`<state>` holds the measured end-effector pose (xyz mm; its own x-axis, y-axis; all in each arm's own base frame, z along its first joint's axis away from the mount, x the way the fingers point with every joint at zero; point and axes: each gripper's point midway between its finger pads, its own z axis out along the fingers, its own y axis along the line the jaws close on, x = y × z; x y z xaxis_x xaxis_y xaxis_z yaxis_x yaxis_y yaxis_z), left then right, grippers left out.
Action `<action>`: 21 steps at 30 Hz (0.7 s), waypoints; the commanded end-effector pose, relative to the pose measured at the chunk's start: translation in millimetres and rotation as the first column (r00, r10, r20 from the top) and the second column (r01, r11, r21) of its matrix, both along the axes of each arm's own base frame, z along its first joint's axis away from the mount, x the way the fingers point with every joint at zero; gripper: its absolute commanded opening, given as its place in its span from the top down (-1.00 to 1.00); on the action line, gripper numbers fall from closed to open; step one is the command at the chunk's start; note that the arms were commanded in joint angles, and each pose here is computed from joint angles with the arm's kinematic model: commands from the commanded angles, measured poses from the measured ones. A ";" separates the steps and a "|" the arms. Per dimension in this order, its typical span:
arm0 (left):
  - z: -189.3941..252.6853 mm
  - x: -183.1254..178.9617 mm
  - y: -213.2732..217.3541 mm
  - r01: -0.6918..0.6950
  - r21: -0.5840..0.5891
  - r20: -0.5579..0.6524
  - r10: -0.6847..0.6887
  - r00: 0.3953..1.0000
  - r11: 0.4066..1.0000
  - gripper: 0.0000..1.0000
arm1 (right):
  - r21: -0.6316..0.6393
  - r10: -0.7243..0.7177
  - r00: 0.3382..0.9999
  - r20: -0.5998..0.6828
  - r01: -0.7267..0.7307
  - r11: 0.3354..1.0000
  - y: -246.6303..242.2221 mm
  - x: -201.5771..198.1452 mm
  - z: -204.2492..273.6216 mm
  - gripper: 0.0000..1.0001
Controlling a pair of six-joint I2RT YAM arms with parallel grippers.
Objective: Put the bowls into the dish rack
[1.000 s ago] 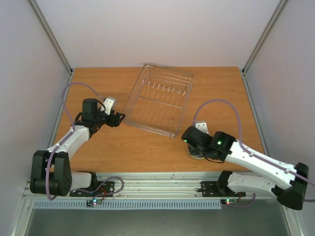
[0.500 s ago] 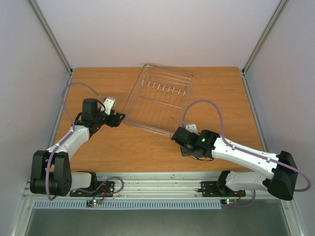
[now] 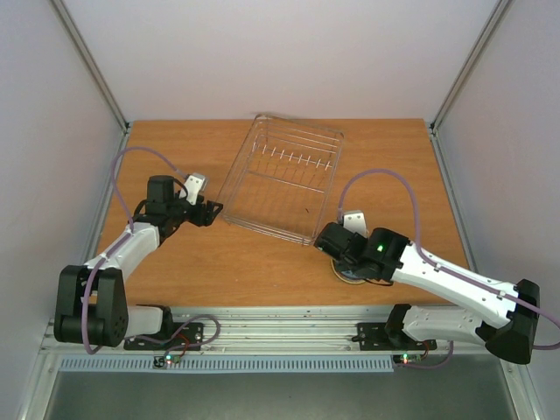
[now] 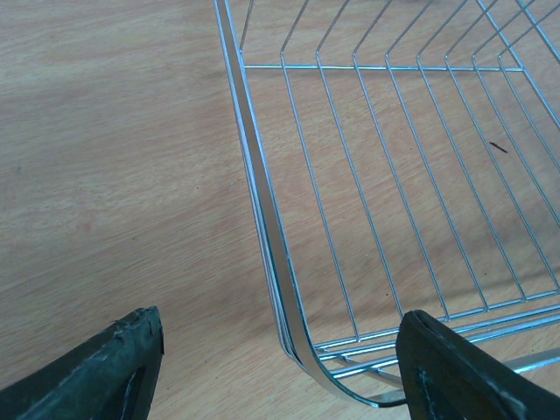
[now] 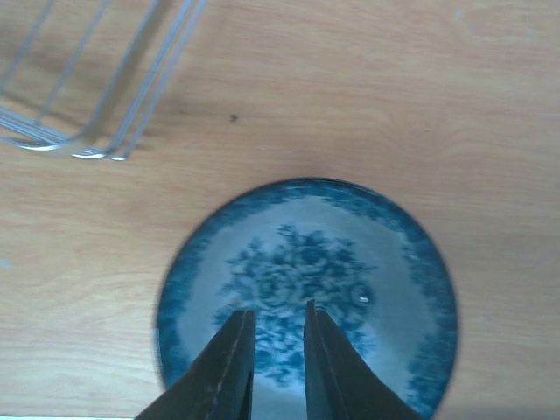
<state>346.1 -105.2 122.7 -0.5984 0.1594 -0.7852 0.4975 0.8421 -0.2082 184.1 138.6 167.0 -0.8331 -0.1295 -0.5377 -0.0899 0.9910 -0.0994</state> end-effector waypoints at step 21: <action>7.1 0.1 -5.1 0.026 -0.015 0.038 -0.025 0.999 1.000 -0.48 | 0.076 -0.230 0.971 -0.060 0.235 0.969 -62.8 3.3 -31.3 0.31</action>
